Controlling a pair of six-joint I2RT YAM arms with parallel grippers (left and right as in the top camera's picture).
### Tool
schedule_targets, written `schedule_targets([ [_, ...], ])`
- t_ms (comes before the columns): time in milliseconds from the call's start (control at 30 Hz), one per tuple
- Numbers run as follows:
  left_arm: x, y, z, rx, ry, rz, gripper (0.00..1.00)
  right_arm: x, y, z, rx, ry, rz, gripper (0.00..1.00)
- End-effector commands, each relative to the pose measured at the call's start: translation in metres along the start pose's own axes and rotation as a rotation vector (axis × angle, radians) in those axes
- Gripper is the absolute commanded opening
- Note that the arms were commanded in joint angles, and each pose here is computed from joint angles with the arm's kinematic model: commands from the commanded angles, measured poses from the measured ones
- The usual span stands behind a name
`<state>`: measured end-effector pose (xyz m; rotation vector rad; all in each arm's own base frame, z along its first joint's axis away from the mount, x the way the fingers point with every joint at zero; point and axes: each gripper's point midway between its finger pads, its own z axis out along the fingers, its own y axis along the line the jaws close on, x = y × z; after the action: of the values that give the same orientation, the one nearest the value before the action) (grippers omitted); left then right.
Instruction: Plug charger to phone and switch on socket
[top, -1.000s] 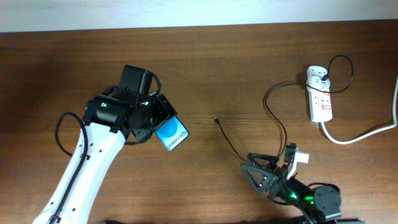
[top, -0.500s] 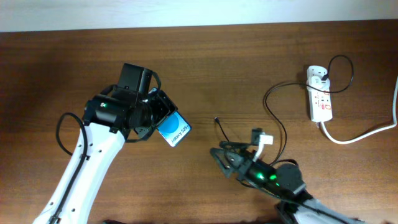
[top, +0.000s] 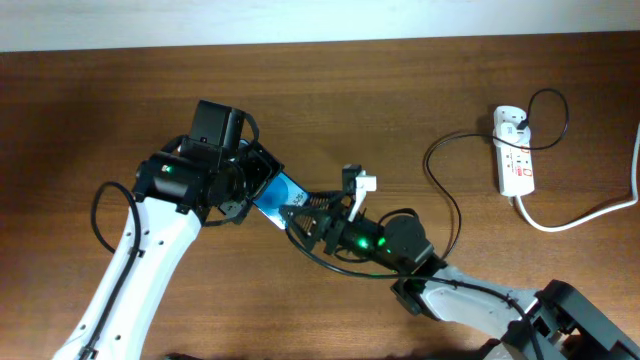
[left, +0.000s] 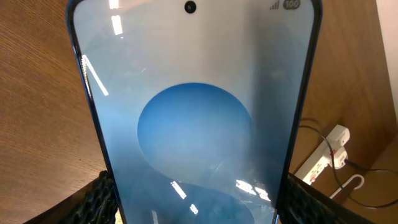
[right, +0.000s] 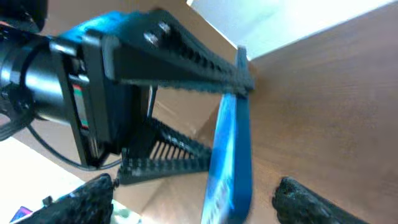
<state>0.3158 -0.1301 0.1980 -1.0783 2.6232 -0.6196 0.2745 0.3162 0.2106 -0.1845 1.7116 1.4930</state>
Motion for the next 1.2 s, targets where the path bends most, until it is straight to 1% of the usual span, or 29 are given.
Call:
schedule_targets([
  [0,-0.004,-0.009,-0.012,0.040,-0.027,-0.008,0.44,-0.012,-0.001,0.008,0.034,-0.040,-0.053,0.70],
  [100,-0.004,-0.009,-0.012,0.043,-0.028,-0.007,0.45,-0.016,-0.003,0.009,0.047,-0.055,-0.053,0.63],
  [133,-0.005,-0.011,-0.012,0.050,-0.031,-0.005,0.45,-0.017,-0.003,0.009,0.051,-0.060,-0.053,0.59],
  [200,-0.004,-0.014,-0.012,0.064,-0.025,-0.004,0.45,-0.017,-0.008,0.010,0.075,-0.060,-0.047,0.58],
  [267,-0.004,-0.014,-0.012,0.065,-0.026,-0.004,0.45,-0.013,0.000,0.014,0.058,-0.050,-0.048,0.56],
  [433,0.000,-0.017,-0.013,0.078,-0.003,-0.002,0.45,-0.006,0.008,0.020,0.075,-0.073,-0.046,0.55],
  [500,0.003,-0.019,-0.013,0.088,0.015,-0.001,0.45,-0.002,-0.002,0.019,0.121,-0.060,-0.037,0.49],
  [700,0.006,-0.020,-0.013,0.096,0.035,0.000,0.44,-0.001,-0.003,0.019,0.124,-0.057,-0.036,0.41],
  [733,0.006,-0.020,-0.013,0.096,0.035,0.000,0.44,-0.001,-0.003,0.019,0.123,-0.057,-0.036,0.38],
  [933,0.008,-0.021,-0.013,0.098,0.043,0.003,0.44,-0.002,-0.002,0.019,0.121,-0.060,-0.036,0.38],
  [1033,0.016,-0.024,-0.012,0.099,0.055,0.025,0.44,-0.002,-0.002,0.019,0.120,-0.060,-0.036,0.37],
  [1133,0.017,-0.024,-0.012,0.099,0.056,0.025,0.44,-0.003,0.000,0.019,0.114,-0.066,-0.038,0.36],
  [1167,0.017,-0.023,-0.012,0.099,0.056,0.025,0.44,-0.003,0.000,0.019,0.113,-0.063,-0.037,0.34],
])
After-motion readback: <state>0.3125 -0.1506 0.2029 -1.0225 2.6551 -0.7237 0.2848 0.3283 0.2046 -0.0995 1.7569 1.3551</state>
